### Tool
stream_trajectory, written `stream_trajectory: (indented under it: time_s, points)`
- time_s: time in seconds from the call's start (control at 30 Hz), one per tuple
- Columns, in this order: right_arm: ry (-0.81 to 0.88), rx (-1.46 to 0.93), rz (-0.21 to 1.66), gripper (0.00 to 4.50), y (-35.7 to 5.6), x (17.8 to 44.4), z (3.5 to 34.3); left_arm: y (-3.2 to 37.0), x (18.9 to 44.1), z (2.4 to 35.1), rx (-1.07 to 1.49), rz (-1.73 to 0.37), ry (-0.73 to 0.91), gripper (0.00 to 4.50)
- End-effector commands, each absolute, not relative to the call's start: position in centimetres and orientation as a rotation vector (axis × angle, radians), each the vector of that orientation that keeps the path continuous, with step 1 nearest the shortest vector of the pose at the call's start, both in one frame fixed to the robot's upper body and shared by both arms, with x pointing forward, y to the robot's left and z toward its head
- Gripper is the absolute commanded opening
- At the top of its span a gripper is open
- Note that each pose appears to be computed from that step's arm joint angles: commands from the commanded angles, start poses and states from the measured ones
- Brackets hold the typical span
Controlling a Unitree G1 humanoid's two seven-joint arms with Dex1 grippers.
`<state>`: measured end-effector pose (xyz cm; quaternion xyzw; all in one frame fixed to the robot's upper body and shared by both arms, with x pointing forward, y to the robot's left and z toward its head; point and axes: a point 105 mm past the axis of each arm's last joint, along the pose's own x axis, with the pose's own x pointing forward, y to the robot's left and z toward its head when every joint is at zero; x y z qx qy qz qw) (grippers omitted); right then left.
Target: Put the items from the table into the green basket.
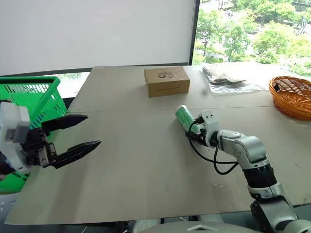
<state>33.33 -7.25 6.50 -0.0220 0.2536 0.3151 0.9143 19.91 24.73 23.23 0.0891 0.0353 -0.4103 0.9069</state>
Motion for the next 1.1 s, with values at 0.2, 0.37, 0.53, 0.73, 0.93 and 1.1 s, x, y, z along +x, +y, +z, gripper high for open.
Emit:
stream_trajectory:
  time_s: [0.2, 0.37, 0.53, 0.73, 0.93, 1.1]
  points:
    - [-0.229, -0.119, 1.091, 2.05, -0.3, 30.2, 19.8, 22.1, 23.2, 23.0, -0.171, -0.784, -0.068, 4.50]
    - [-0.379, -0.130, 1.299, 2.05, 2.3, 27.6, 21.9, 17.9, 24.2, 24.5, -0.334, -0.875, -0.193, 4.50]
    - [-0.403, -0.111, 1.374, 2.05, 3.2, 26.9, 22.3, 16.0, 24.4, 26.6, -0.413, -0.934, -0.286, 4.50]
    - [-0.361, -0.107, 1.451, 3.52, 3.5, 26.4, 22.0, 15.4, 24.7, 26.4, -0.373, -0.951, -0.235, 3.97]
    - [-0.339, -0.080, 1.422, 4.50, 3.2, 26.9, 22.0, 15.5, 25.2, 26.4, -0.373, -0.924, -0.232, 1.90]
    - [-0.287, -0.098, 1.344, 4.50, 1.8, 28.0, 21.1, 17.1, 26.9, 26.6, -0.290, -0.770, -0.236, 1.87]
